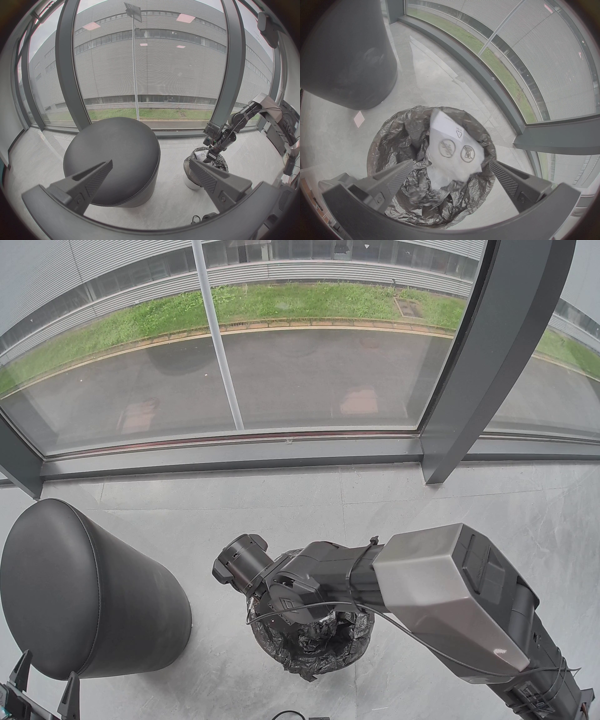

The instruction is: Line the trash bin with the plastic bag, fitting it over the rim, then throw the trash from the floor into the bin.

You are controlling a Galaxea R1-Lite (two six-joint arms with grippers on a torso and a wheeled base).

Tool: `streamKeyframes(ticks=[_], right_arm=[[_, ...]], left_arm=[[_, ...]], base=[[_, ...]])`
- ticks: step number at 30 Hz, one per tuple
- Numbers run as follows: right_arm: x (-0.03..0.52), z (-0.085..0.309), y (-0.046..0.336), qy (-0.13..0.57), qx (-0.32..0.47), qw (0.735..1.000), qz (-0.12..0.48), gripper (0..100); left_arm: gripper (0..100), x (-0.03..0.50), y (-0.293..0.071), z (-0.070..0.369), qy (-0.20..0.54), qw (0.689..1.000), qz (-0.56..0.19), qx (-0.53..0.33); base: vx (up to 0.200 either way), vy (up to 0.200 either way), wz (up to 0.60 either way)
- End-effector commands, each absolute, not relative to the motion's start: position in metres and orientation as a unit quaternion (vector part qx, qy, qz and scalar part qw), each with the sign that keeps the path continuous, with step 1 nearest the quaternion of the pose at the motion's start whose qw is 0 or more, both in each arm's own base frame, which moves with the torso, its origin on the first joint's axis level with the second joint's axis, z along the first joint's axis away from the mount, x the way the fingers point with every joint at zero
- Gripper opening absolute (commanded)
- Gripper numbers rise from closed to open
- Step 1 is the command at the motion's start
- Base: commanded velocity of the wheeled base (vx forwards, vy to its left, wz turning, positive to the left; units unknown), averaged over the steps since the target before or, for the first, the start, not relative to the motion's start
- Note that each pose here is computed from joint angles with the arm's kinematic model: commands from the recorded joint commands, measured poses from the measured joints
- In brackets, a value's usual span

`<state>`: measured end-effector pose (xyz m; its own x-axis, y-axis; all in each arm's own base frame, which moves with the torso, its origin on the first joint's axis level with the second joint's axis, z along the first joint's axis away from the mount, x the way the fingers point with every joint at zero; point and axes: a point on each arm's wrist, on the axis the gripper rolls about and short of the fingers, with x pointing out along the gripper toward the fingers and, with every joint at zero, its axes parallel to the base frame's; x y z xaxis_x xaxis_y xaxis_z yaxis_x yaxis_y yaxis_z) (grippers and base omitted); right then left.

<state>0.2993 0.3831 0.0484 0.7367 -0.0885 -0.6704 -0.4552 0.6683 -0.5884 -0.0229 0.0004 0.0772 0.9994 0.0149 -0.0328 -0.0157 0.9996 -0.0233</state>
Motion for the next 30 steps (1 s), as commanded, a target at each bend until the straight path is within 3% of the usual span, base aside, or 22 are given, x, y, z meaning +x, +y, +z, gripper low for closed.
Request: streamKeyframes(ticks=[1,13,14,30], right_arm=[[0.300,0.061,0.381,0.339,-0.385,0.852,0.107,100],[0.299,0.063,0.381,0.338,-0.383,0.853,0.107,100],[0.299,0.062,0.381,0.338,-0.384,0.852,0.107,0],[0.300,0.045,0.383,0.347,-0.390,0.847,0.105,0]], left_arm=[[100,-0.024,0.000,0.075,0.012,1.000,0.008,-0.012],[100,-0.024,0.000,0.075,0.012,1.000,0.008,-0.012],[100,-0.024,0.000,0.075,0.012,1.000,0.008,-0.012],[100,-0.024,0.000,0.075,0.012,1.000,0.008,-0.012]], base=[[0.000,0.000,0.00],[0.000,0.000,0.00],[0.000,0.000,0.00],[0.000,0.000,0.00]])
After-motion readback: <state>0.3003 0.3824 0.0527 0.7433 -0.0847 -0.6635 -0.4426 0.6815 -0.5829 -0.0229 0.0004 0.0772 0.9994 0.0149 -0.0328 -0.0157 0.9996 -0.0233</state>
